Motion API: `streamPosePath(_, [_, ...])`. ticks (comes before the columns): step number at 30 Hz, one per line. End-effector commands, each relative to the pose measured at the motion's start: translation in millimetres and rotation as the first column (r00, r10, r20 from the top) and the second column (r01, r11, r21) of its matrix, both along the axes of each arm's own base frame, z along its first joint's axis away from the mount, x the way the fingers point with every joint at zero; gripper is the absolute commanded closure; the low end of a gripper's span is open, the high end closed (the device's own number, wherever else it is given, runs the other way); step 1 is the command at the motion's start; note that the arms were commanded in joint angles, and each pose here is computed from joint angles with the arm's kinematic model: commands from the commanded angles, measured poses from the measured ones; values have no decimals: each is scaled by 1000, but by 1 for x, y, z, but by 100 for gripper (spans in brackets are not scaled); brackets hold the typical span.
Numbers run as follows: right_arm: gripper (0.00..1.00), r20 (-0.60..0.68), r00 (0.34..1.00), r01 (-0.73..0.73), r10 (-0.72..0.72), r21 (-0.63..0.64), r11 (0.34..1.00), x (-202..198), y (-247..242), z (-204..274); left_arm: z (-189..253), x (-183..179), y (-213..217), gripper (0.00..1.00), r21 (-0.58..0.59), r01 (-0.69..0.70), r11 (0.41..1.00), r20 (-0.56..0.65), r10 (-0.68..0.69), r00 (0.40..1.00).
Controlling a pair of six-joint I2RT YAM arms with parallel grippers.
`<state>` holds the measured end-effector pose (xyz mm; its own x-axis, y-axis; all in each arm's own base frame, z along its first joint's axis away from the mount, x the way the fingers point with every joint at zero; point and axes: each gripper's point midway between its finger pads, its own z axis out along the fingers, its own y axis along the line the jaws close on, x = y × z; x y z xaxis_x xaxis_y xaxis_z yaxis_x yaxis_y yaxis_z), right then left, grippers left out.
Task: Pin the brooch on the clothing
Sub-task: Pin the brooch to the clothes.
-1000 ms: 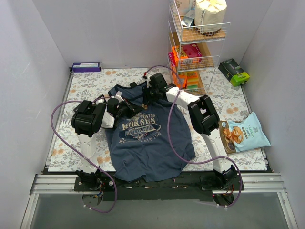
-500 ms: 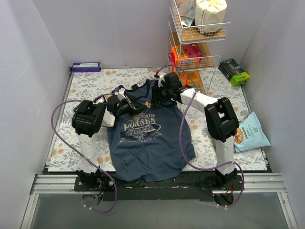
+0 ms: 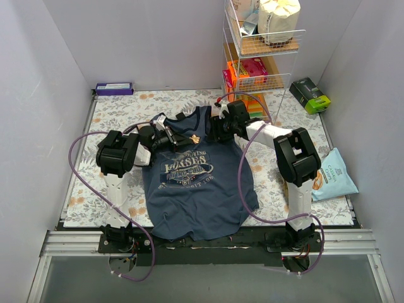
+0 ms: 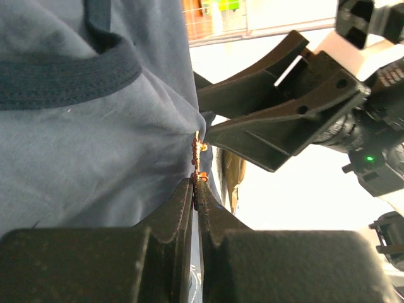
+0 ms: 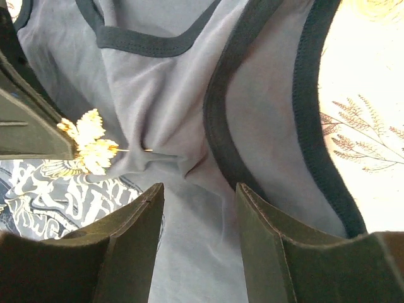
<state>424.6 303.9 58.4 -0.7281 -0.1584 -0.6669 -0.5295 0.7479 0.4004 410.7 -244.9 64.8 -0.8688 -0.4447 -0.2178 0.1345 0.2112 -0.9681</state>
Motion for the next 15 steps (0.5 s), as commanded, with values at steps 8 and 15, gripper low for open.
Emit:
streamPosePath(8, [43, 37, 999, 31, -32, 30, 999, 27, 1, -4, 11, -5, -1, 100, -94, 69, 993, 48, -64, 997])
streamPosePath(15, [58, 29, 998, 62, -62, -6, 998, 36, -2, -21, 14, -7, -1, 100, -100, 79, 992, 58, -73, 996])
